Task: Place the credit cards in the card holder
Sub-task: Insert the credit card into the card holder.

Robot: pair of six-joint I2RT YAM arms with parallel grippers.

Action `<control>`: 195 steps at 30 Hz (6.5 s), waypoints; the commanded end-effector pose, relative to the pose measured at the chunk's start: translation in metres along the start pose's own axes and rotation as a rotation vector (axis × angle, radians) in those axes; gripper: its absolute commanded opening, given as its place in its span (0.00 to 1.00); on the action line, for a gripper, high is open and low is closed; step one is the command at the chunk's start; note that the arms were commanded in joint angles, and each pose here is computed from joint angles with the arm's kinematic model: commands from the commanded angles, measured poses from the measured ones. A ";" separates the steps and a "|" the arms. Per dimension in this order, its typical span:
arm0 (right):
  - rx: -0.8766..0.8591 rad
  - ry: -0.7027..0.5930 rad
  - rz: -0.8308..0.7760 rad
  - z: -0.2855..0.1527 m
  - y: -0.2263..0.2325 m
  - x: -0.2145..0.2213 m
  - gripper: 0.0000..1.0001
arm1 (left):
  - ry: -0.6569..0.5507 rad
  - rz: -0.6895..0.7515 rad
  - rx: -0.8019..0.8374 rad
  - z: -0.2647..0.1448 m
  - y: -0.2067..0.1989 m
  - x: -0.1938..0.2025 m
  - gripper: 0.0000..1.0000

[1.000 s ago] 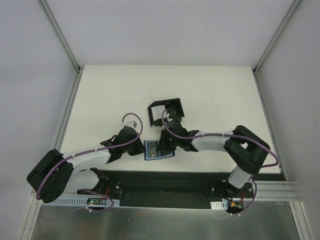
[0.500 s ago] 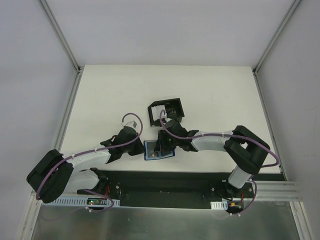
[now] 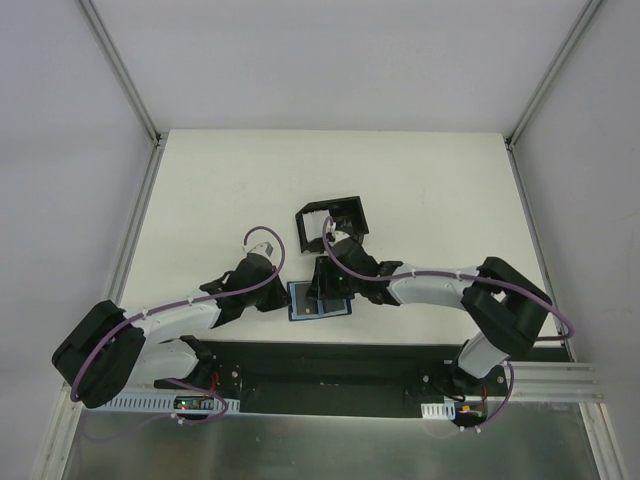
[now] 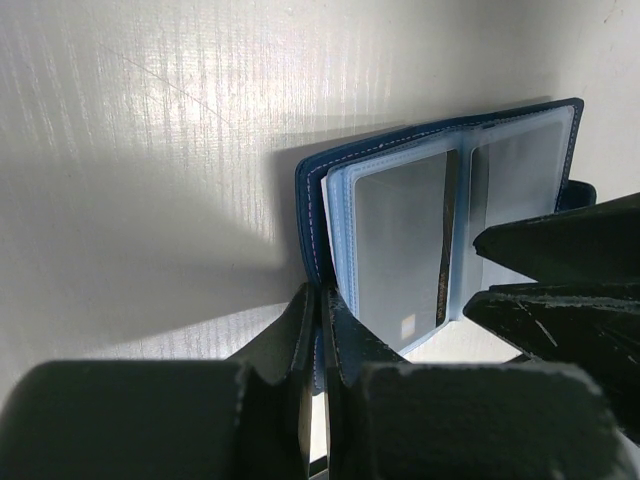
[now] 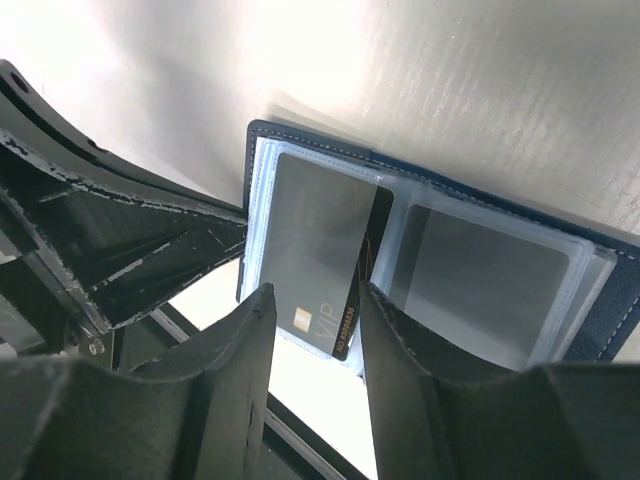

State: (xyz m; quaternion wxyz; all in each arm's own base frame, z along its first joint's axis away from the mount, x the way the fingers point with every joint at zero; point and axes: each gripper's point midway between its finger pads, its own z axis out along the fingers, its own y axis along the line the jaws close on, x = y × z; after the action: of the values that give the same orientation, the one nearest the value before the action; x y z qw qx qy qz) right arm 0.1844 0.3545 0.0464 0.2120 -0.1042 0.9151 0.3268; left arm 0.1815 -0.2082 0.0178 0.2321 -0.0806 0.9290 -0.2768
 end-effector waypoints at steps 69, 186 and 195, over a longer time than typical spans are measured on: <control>0.168 0.019 -0.197 0.008 0.025 -0.009 0.55 | -0.060 0.060 0.131 -0.027 -0.035 -0.021 0.00; 0.466 0.024 -0.336 -0.007 0.022 -0.016 0.58 | -0.074 0.055 0.145 -0.029 -0.034 -0.020 0.00; 0.453 0.023 -0.341 -0.006 0.025 -0.014 0.56 | -0.077 0.052 0.144 -0.030 -0.033 -0.019 0.00</control>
State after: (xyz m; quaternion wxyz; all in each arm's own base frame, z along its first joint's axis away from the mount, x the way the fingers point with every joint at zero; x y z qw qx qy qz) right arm 0.1847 0.3660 0.0635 0.2640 -0.2069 0.9395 0.0689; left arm 0.1787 -0.2131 0.0553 0.2604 -0.0546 0.9095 -0.3193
